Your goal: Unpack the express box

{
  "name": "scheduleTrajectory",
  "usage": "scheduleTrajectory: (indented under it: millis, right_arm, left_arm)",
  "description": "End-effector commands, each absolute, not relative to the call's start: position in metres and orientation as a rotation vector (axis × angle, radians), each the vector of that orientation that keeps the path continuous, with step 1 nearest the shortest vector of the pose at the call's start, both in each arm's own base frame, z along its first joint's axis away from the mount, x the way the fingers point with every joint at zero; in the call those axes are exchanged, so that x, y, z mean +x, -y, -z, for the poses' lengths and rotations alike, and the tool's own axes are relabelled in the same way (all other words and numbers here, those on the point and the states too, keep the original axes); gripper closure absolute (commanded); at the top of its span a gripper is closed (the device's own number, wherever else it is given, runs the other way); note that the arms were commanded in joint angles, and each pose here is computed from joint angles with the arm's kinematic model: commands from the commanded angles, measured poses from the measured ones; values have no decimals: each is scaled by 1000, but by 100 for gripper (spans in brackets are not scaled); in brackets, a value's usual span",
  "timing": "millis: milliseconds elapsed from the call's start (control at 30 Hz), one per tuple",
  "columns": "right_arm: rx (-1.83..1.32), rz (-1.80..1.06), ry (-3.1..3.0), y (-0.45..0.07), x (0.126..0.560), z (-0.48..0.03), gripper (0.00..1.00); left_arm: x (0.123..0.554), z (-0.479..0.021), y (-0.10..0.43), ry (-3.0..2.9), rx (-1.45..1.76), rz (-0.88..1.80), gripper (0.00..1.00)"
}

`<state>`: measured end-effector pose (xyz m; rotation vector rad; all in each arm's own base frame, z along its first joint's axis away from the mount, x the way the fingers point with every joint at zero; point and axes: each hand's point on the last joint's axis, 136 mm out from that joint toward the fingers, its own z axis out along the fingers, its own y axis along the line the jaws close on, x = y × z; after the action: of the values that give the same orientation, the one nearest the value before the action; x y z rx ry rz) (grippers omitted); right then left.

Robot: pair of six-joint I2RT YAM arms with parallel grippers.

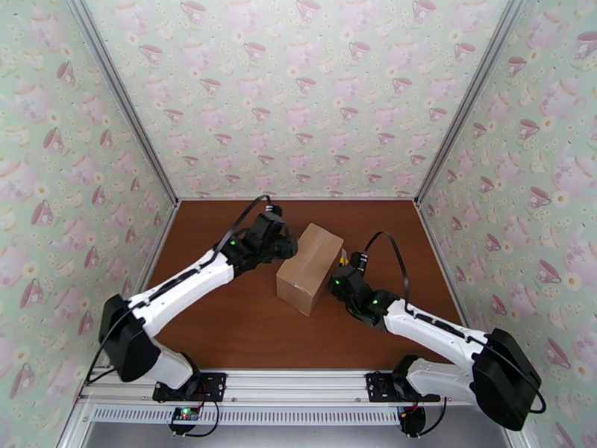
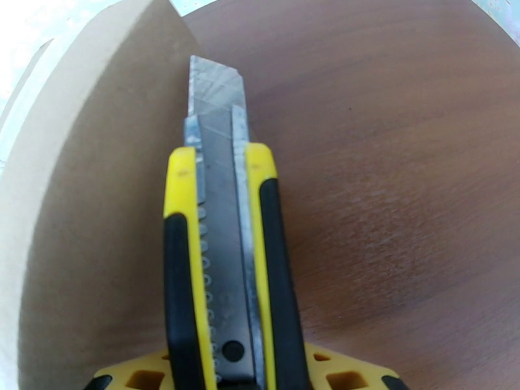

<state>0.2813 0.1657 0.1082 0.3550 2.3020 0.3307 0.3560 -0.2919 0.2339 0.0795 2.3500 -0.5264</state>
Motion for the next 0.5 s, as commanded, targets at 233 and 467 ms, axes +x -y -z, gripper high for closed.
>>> scheduleTrajectory:
  millis: [233, 467]
  right_arm:
    - [363, -322, -2307, -165, 280, -108, 100]
    - [358, -284, -2315, -159, 277, -108, 100]
  left_arm:
    - [373, -190, 335, -2470, 275, 387, 48]
    - [377, -158, 333, -2537, 280, 295, 49]
